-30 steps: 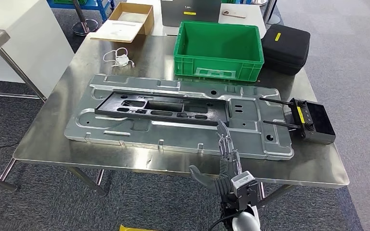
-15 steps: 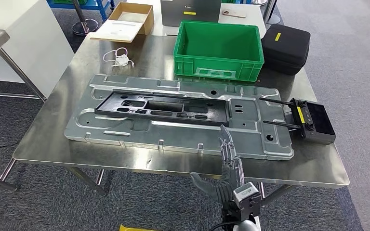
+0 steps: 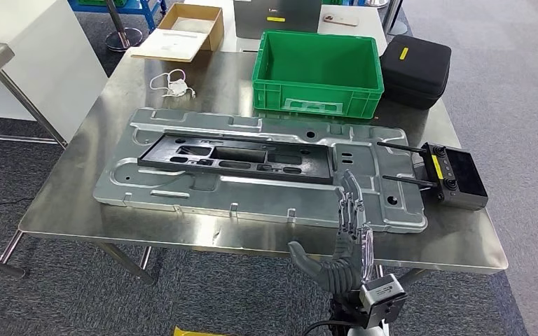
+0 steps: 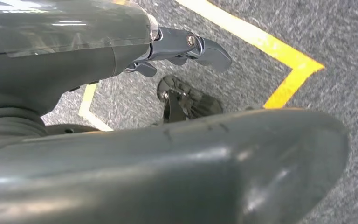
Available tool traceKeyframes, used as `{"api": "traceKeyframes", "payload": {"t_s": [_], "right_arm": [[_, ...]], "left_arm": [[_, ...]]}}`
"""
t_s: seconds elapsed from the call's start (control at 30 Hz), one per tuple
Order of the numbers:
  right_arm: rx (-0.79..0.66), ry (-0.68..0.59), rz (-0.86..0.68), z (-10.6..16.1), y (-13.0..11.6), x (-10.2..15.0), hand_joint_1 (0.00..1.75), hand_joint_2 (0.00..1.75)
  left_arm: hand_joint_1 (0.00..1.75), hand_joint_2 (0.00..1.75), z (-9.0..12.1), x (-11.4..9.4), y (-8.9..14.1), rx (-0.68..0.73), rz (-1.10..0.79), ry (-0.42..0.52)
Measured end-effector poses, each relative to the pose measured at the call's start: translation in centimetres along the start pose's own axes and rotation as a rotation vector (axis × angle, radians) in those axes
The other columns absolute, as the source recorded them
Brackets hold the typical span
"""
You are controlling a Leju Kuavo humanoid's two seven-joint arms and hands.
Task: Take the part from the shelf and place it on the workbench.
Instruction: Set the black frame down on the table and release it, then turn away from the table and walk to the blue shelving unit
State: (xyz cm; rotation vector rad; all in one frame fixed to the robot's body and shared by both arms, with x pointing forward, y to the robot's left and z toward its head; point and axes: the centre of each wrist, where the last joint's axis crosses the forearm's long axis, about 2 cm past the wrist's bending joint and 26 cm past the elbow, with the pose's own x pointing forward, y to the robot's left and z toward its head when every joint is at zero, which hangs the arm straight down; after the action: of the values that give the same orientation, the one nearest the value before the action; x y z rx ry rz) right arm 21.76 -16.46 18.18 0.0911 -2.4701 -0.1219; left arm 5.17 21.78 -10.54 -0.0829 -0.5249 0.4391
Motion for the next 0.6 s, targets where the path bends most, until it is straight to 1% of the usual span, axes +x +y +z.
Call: {"api": "traceKeyframes", "payload": {"t_s": [0.27,0.6], "right_arm": [[0.007,0.0,-0.04,-0.31,0.08,-0.06,0.0,1.75],[-0.011,-0.002,-0.019,-0.33,0.02,-0.05,0.0,1.75]], "left_arm": [[0.0,0.0,-0.04,0.1,0.22,0.019,-0.01,-0.002],[0.0,0.0,-0.1,0.25,0.56,0.022,-0.023,0.024]]}}
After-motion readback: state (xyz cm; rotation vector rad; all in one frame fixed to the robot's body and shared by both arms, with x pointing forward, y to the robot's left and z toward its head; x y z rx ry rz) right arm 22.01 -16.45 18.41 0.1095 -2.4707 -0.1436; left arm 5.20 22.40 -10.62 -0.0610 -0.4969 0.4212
